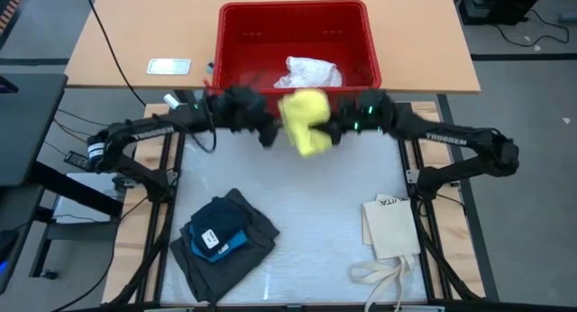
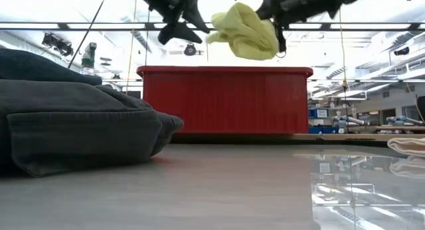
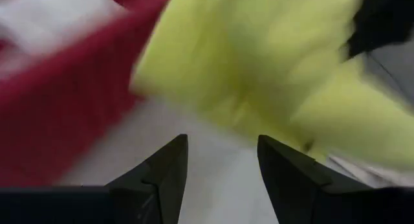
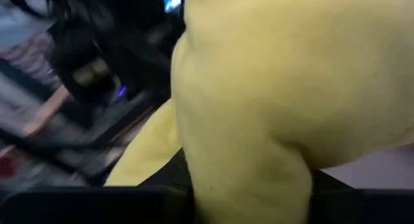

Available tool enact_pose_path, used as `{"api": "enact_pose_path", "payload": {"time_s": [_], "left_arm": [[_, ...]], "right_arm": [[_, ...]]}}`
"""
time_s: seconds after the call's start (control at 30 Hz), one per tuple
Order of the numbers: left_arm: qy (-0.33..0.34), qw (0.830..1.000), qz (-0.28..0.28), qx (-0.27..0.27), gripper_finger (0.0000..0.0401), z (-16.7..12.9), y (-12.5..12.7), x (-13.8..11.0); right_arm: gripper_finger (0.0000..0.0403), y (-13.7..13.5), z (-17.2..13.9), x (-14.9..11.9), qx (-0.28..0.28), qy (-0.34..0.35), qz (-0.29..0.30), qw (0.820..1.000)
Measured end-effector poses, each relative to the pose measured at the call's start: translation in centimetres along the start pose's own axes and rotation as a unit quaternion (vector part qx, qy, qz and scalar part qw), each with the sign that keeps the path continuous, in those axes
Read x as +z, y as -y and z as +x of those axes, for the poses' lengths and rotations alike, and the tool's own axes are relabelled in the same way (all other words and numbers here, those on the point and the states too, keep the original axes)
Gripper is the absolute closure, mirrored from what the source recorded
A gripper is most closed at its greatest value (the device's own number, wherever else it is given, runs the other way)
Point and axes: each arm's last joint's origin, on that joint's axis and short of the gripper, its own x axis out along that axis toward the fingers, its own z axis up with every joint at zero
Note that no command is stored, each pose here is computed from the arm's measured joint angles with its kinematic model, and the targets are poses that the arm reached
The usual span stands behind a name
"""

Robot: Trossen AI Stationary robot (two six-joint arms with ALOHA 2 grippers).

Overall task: Fold laundry
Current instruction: Put the folded yellow shirt into the red laundry bin, then put the stacked shorts into the red laundry bin

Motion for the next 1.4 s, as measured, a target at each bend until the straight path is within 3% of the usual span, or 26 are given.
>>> {"api": "enact_pose_path", "payload": {"time_s": [0.17, 0.37, 0.57, 0.77, 0.87, 1.0, 1.1, 1.27, 1.4], "left_arm": [[0.044, 0.998, 0.011, 0.054, 0.0209, -1.2, -4.4, 2.8], [0.072, 0.995, -0.002, 0.069, 0.0209, -2.3, -9.2, 4.3], [0.081, 0.994, 0.000, 0.079, 0.0209, -3.5, -12.7, 4.8], [0.077, 0.993, -0.013, 0.086, 0.0209, -4.1, -14.7, 4.7], [0.069, 0.993, -0.018, 0.089, 0.0209, -4.2, -15.0, 4.6], [0.066, 0.994, -0.021, 0.090, 0.0209, -4.2, -15.0, 4.5], [0.061, 0.994, -0.029, 0.090, 0.0209, -4.2, -15.0, 4.4], [0.032, 0.994, -0.038, 0.093, 0.0209, -4.8, -14.7, 3.8], [0.004, 0.995, -0.040, 0.094, 0.0209, -5.9, -14.0, 3.1]], "right_arm": [[0.0286, 2.6, -1.0, 7.4, -0.104, 0.106, -0.047, 0.988], [0.0286, 11.2, -1.3, 13.8, -0.223, 0.154, -0.023, 0.962], [0.0286, 19.6, 0.9, 15.3, -0.224, 0.127, 0.062, 0.964], [0.0286, 23.3, 3.0, 14.7, -0.221, 0.062, 0.157, 0.961], [0.0232, 23.7, 2.8, 14.4, -0.246, 0.035, 0.187, 0.951], [0.0113, 23.0, 1.6, 14.9, -0.284, 0.040, 0.177, 0.942], [0.0056, 21.5, 0.1, 15.8, -0.330, 0.067, 0.153, 0.929], [0.0039, 18.0, -2.8, 17.6, -0.383, 0.111, 0.093, 0.912], [0.0058, 14.2, -4.9, 18.3, -0.373, 0.121, 0.054, 0.918]]}}
